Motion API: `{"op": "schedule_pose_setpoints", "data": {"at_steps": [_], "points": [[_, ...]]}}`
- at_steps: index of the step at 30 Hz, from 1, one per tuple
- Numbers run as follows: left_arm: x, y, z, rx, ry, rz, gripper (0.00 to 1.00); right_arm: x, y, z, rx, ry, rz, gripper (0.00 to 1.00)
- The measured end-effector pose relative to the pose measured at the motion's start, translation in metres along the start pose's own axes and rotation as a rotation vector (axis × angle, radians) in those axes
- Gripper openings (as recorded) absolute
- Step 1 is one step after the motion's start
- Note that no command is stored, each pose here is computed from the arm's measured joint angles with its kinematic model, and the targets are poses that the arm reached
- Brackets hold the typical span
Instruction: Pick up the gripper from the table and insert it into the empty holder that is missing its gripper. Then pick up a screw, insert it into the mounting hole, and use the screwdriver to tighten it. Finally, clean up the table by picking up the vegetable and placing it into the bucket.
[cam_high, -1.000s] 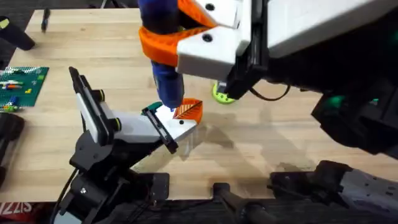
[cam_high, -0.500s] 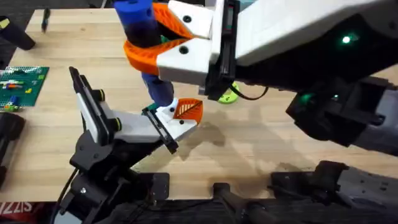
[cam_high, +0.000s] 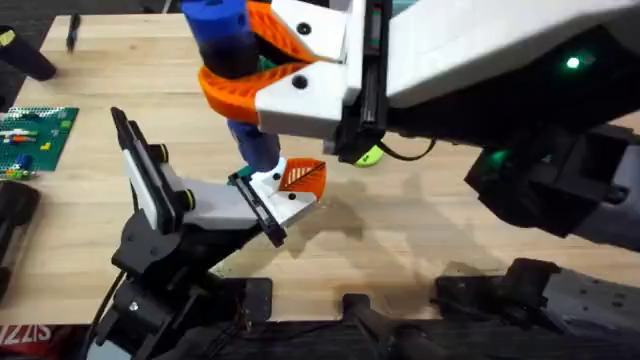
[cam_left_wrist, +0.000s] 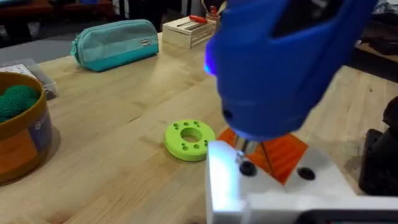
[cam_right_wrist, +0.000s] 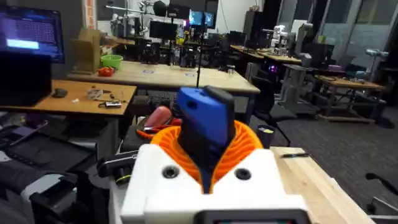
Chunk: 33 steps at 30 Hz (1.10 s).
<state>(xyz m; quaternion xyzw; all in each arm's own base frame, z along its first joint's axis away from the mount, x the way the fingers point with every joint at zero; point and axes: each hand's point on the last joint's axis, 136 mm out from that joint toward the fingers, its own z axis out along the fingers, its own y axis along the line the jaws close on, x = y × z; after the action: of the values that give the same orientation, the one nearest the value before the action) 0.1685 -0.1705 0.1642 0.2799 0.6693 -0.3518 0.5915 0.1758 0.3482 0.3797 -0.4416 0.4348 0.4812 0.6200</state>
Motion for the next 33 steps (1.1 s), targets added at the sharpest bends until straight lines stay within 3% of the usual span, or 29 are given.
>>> {"op": "schedule_pose_setpoints", "data": {"at_steps": [33], "points": [[-0.0001,0.0000,0.0000,0.000,0.000,0.000,0.014,0.0065,0.0017,-0.0040,0.002,0.045,0.030,0.051]]}}
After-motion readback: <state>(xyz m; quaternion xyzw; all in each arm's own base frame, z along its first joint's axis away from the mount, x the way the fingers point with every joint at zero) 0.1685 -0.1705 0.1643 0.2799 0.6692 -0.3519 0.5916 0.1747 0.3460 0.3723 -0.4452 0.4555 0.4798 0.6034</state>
